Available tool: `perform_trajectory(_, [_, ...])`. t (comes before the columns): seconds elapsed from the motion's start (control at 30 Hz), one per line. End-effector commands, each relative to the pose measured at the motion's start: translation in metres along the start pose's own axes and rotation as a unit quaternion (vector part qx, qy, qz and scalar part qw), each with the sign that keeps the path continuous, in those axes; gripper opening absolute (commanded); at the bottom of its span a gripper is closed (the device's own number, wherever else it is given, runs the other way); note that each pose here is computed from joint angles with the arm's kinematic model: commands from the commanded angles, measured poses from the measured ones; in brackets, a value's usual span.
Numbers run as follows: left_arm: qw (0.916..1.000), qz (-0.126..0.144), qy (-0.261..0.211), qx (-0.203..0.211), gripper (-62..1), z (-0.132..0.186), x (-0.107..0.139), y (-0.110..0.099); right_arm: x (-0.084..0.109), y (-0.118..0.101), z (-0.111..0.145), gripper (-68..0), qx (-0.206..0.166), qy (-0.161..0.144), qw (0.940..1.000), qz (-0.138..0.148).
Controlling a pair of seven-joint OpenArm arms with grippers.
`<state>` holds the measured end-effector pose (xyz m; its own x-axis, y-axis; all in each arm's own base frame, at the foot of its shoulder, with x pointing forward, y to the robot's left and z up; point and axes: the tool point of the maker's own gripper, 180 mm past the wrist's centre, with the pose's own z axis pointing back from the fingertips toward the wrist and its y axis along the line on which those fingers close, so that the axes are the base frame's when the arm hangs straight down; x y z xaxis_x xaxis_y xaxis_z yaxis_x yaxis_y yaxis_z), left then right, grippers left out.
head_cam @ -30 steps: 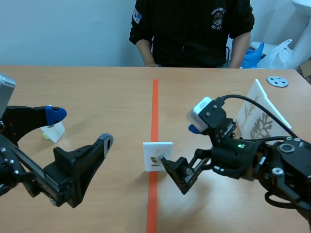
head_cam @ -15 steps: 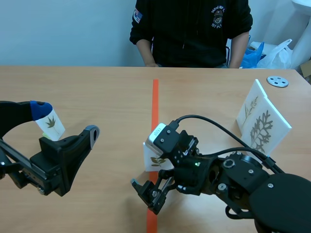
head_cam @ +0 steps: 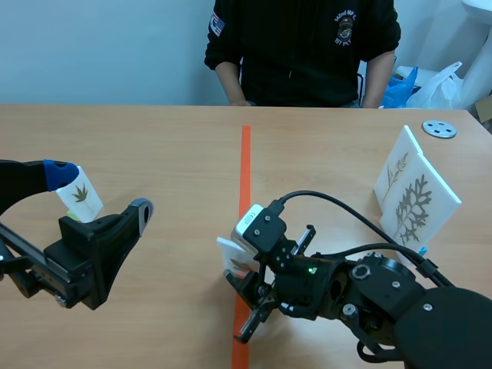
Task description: Sort the leaf by its shape. The table is split by an orange tape line. A compound leaf with several leaflets goes to the left side, a simple leaf with one blade goes to the right side. Return to the home posture when a red brick is placed on the table.
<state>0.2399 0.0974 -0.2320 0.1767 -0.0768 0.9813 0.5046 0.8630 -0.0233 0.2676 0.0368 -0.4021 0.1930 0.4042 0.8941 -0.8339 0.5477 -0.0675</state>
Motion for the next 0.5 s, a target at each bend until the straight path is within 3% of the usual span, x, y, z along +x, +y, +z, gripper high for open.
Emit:
perform_trajectory(0.0, [0.9999,0.0,-0.015,-0.001,1.4,-0.001,0.009,-0.001,0.01,-0.01,0.001,-54.7,-0.01,-0.014,0.9998,0.005])
perform_trajectory(0.17, [0.9999,0.0,-0.015,-0.001,1.4,-0.001,0.009,-0.001,0.011,-0.013,0.001,-62.9,-0.018,-0.016,0.9997,0.007])
perform_trajectory(0.47, [0.9999,0.0,-0.015,-0.001,1.4,-0.001,0.009,-0.001,0.048,-0.035,0.013,-62.9,-0.053,-0.068,0.9961,0.017])
